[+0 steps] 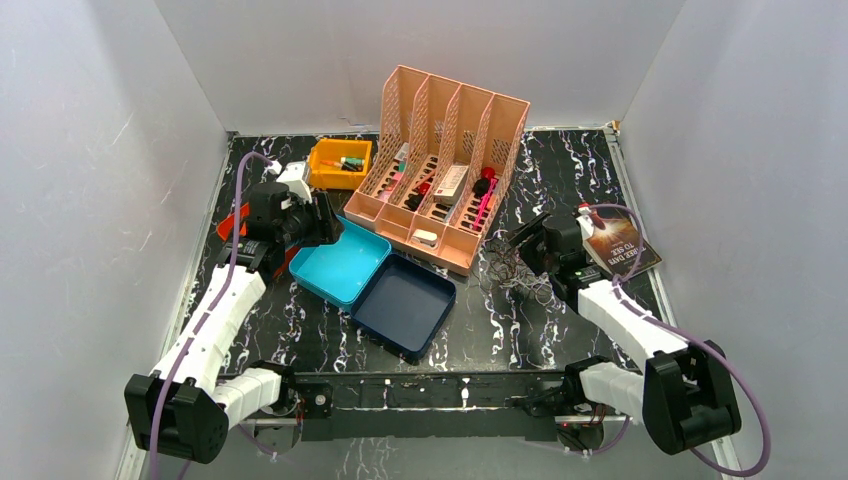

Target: Untangle the cables

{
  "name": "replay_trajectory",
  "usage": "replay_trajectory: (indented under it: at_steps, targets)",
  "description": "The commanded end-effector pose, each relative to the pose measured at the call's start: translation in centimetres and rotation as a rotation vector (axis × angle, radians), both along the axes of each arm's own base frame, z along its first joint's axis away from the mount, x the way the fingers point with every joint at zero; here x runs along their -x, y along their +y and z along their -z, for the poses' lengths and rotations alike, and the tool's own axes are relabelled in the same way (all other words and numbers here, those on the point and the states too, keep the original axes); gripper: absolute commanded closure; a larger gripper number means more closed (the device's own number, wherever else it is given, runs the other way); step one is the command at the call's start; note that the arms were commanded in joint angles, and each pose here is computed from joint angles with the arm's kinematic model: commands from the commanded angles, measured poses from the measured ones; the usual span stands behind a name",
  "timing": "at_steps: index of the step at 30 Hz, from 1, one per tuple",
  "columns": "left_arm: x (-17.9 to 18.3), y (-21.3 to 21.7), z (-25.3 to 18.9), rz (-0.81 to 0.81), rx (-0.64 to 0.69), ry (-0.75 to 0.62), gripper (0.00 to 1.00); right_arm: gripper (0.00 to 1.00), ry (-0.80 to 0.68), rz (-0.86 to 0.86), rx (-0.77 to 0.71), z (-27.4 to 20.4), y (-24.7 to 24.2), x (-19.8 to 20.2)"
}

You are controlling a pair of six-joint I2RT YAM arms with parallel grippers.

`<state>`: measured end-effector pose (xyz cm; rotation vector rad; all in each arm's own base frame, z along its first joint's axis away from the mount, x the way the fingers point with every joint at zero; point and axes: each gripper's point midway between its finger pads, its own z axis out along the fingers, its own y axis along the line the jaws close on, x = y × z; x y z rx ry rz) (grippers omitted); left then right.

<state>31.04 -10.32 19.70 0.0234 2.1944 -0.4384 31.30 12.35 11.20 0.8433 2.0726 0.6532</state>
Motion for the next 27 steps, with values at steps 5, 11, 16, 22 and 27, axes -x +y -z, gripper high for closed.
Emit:
replay_trajectory:
  at_steps: [5, 11, 16, 22, 27]
  targets:
    - [0.1, -0.5, -0.7, 0.019, 0.022, -0.015, 0.44, 0.36, -0.092, 0.062, 0.013, -1.0, -0.6, -2.7]
    - [0.1, -0.5, -0.8, 0.019, 0.018, -0.017, 0.44, 0.41, -0.106, 0.068, 0.018, -0.3, -0.4, -3.7]
    - [0.1, -0.5, -0.8, 0.021, 0.017, -0.016, 0.44, 0.5, -0.117, 0.069, 0.02, 0.1, -0.2, -4.6]
    - [0.2, -0.4, -0.8, 0.023, 0.015, -0.012, 0.44, 0.68, -0.166, 0.05, 0.032, -0.6, 0.0, -5.2]
    - [0.6, -1.1, -1.2, 0.065, 0.036, -0.029, 0.44, 0.86, -0.283, -0.039, 0.041, -3.1, 0.8, -4.8]
